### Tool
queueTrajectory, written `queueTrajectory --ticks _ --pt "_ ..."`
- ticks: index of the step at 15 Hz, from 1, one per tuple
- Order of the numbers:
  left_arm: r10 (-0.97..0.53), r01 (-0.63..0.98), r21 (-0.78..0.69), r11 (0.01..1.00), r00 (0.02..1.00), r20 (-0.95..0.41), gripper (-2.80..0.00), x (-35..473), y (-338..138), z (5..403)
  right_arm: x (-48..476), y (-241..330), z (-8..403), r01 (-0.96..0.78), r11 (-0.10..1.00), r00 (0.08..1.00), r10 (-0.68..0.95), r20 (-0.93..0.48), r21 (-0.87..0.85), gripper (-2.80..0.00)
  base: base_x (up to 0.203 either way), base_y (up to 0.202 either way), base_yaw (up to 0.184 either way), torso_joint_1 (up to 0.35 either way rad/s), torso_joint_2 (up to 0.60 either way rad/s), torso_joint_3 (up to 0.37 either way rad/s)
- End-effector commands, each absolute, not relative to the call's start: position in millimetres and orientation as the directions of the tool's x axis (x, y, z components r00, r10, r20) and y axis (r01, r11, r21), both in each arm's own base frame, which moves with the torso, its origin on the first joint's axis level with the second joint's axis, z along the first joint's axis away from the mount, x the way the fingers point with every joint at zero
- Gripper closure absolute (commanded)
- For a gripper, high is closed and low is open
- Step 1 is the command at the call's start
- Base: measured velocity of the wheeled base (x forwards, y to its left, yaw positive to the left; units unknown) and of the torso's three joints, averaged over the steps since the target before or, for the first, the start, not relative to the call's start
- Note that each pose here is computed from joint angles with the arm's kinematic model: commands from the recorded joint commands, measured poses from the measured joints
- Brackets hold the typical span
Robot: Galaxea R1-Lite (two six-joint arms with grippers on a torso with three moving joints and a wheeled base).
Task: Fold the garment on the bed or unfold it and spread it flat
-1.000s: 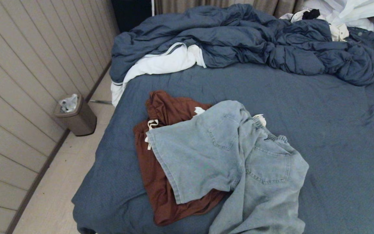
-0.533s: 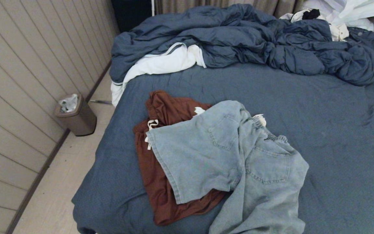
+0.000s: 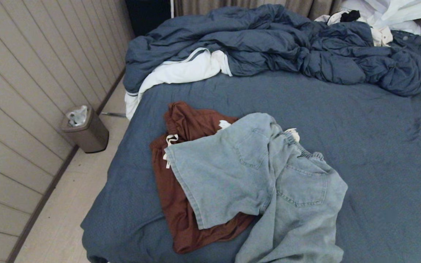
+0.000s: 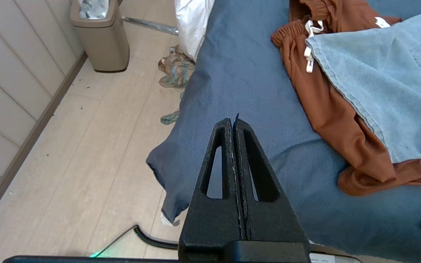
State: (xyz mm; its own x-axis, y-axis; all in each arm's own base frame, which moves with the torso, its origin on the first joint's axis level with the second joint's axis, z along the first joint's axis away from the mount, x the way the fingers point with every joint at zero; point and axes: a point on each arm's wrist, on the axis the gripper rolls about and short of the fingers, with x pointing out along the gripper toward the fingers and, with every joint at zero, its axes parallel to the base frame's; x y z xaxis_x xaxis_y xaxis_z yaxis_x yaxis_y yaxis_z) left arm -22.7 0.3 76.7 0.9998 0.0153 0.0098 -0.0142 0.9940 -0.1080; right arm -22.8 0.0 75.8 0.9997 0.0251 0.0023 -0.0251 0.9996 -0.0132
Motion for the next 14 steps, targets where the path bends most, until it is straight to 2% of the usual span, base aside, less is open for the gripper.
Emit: queueTrajectory --ticks 1,14 --pt "0.015 -0.014 -0.109 0.994 1.000 0.011 0.00 -22.7 0.3 76.8 -22.8 0.0 75.6 -0.028 1.000 1.000 0.028 0.002 -0.014 0.00 0.000 0.000 0.000 0.000 0.00 0.000" --pt "0.015 -0.014 -0.109 0.994 1.000 0.011 0.00 -22.7 0.3 76.8 -22.8 0.0 75.6 -0.028 1.000 1.000 0.028 0.002 -0.014 0.00 0.000 0.000 0.000 0.000 0.00 0.000"
